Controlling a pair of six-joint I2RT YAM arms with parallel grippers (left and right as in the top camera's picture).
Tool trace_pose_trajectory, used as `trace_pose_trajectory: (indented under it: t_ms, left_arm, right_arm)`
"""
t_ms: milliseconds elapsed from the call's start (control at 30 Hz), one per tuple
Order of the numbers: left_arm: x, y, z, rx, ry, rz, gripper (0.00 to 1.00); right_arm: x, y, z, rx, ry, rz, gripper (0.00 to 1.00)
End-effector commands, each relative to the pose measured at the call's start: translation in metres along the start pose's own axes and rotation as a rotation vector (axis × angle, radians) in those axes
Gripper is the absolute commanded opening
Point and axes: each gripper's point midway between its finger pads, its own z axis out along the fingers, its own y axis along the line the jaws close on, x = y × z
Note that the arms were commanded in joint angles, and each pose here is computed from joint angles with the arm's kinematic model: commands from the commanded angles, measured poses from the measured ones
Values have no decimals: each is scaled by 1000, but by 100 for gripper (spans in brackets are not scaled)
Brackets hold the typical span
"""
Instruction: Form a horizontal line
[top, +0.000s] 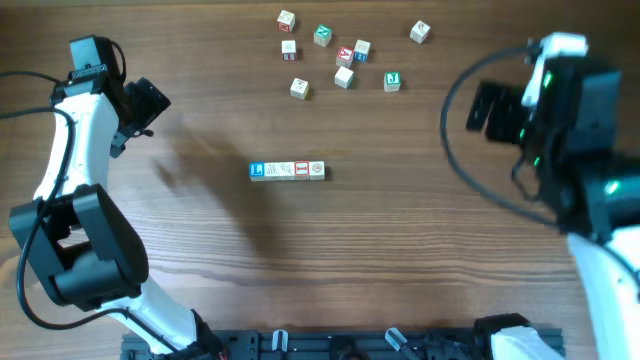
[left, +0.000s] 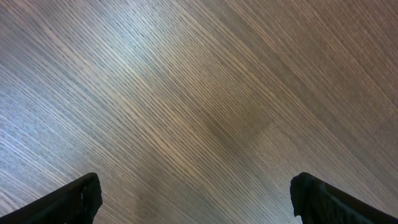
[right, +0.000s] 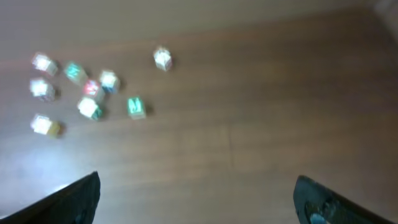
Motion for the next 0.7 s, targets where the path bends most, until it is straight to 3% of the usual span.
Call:
trace_pose_trajectory:
  t_ms: [0, 100, 167, 300, 533, 667]
  left_arm:
    - [-5, -3, -6, 13, -18, -4, 100]
    - [-5, -3, -6, 13, -18, -4, 100]
    - [-5, -3, -6, 13, -18, -4, 100]
    - [-5, -3, -6, 13, -18, -4, 100]
    - [-5, -3, -6, 13, -18, -4, 100]
    - [-5, -3, -6, 13, -18, -4, 100]
  right_arm:
    - [47, -7, 8, -15, -47, 1, 100]
    - [73, -10, 17, -46, -217, 5, 100]
    - [74, -6, 13, -98, -433, -20, 100]
    - [85, -9, -1, -119, -705, -52, 100]
    - [125, -20, 5, -115, -789, -39, 100]
    - [147, -16, 18, -158, -689, -78, 100]
